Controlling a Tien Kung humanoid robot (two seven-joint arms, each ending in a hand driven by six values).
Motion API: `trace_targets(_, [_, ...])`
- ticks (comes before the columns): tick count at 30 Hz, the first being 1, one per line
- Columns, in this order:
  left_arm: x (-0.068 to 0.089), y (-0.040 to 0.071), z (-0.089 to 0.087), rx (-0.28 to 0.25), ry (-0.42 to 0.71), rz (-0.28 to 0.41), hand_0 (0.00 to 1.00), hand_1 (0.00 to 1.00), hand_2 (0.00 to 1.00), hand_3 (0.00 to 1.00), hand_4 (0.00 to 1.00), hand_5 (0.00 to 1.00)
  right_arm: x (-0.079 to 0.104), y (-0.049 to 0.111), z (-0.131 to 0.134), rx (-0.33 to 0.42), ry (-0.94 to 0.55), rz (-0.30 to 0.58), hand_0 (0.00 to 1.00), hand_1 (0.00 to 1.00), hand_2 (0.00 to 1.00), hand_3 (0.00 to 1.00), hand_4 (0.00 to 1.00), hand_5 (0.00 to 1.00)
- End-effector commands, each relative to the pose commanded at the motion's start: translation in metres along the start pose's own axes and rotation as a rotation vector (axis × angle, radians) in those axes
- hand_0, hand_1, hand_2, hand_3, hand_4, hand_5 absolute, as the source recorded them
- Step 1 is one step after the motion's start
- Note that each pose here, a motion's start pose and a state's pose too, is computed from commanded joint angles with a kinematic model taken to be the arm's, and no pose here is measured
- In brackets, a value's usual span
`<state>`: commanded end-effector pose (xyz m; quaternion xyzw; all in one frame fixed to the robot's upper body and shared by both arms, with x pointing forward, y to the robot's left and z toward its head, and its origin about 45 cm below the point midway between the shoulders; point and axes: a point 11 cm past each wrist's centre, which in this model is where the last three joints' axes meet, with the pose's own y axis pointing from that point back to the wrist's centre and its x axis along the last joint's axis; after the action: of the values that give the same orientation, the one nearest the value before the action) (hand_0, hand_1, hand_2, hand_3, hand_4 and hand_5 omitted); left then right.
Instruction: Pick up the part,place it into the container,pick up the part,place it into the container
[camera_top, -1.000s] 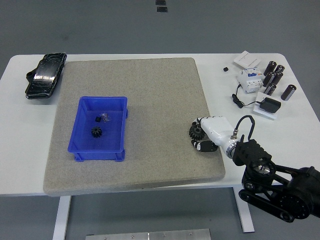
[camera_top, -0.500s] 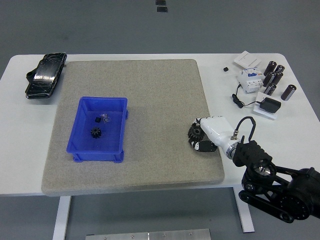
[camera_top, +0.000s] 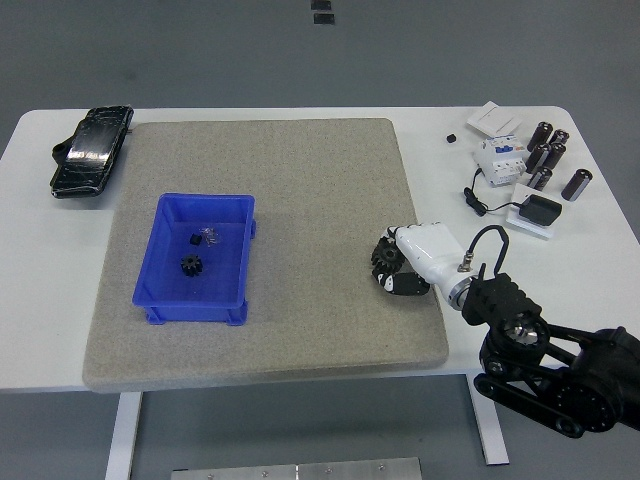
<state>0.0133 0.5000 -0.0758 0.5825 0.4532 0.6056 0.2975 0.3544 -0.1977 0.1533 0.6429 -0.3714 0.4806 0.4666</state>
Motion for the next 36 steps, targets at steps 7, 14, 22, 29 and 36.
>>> trace_targets(7, [0.000, 0.000, 0.001, 0.000, -0.002, 0.000, 0.682, 0.656, 0.625, 0.569, 0.682, 0.286, 0.031, -0.015, -0.054, 0.126, -0.010, 0.068, 0.323, 0.481, 0.437, 0.652, 0.492, 0.073])
trace_targets(14, [0.003, 0.001, 0.002, 0.001, -0.002, 0.006, 0.682, 0.656, 0.626, 0.571, 0.685, 0.288, 0.048, -0.023, -0.127, 0.293, -0.004, 0.099, 0.325, 0.482, 0.443, 0.654, 0.486, 0.078])
trace_targets(22, [0.004, 0.002, 0.007, -0.002, -0.014, 0.008, 0.682, 0.656, 0.626, 0.571, 0.688, 0.290, 0.047, -0.032, -0.190, 0.408, -0.003, 0.087, 0.315, 0.492, 0.457, 0.663, 0.462, 0.138])
trace_targets(29, [0.004, 0.003, 0.009, -0.004, -0.017, 0.009, 0.682, 0.657, 0.625, 0.571, 0.693, 0.293, 0.045, -0.041, -0.194, 0.397, 0.040, 0.084, 0.630, 0.752, 0.765, 0.696, 0.585, 0.385])
trace_targets(36, [0.004, 0.003, 0.010, -0.005, -0.019, 0.008, 0.682, 0.656, 0.625, 0.571, 0.693, 0.294, 0.038, -0.045, -0.187, 0.378, 0.068, 0.060, 0.861, 0.913, 0.897, 0.823, 0.673, 0.439])
